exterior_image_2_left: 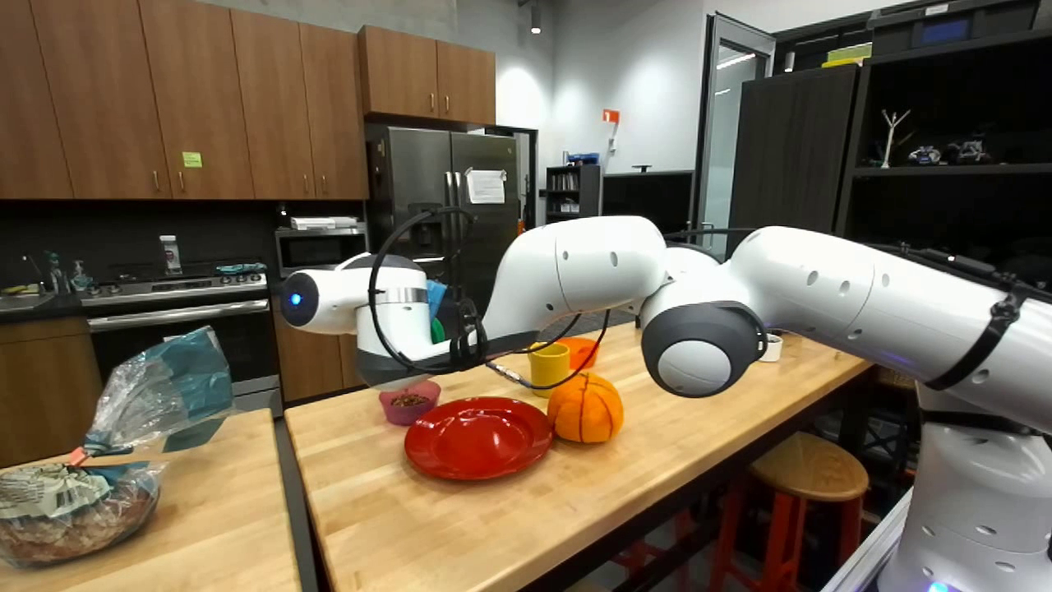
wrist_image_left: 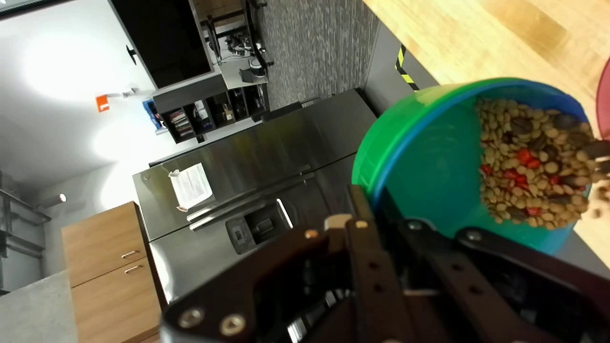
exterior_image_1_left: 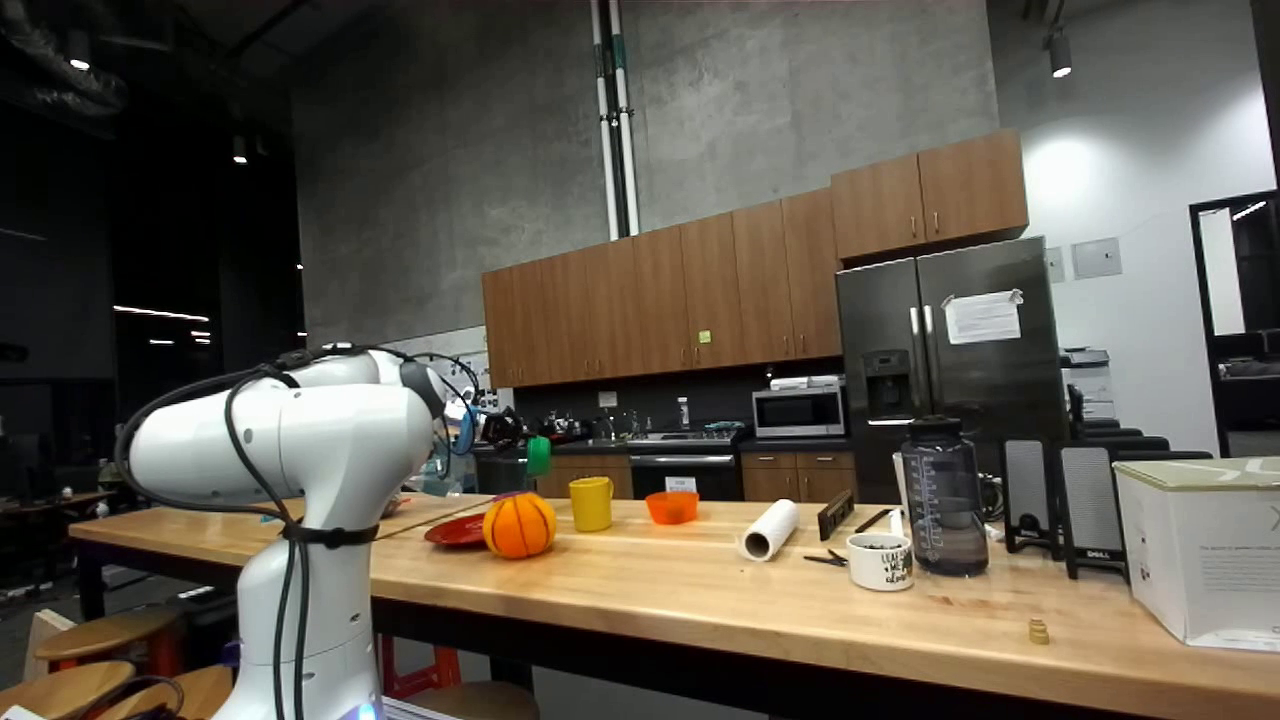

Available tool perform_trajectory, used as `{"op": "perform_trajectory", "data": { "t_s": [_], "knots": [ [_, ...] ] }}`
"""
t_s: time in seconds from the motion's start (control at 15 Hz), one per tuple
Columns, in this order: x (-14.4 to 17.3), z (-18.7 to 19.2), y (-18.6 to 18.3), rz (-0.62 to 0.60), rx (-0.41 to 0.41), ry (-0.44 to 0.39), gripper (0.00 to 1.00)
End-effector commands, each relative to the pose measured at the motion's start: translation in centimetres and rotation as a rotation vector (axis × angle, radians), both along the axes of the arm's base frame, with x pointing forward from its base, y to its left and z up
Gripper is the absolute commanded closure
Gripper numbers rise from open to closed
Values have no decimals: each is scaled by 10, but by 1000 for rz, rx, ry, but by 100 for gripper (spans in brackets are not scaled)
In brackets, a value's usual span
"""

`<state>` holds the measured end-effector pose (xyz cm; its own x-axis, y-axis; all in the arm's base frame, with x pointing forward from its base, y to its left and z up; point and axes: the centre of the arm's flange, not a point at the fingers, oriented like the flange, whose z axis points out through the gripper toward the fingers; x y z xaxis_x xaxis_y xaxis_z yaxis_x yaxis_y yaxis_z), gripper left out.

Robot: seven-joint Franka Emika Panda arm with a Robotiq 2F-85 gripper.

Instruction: Pour the contents of the blue bowl into the purple bow

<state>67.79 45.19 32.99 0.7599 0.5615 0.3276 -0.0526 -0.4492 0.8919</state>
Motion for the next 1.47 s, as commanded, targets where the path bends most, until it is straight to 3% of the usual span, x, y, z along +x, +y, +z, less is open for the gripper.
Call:
{"op": "perform_trajectory", "data": {
  "t_s": [0.0, 1.4],
  "knots": [
    [-12, 4, -7, -19, -34, -52, 98],
    [-20, -4, -6, -68, -85, -107, 98]
  ]
}}
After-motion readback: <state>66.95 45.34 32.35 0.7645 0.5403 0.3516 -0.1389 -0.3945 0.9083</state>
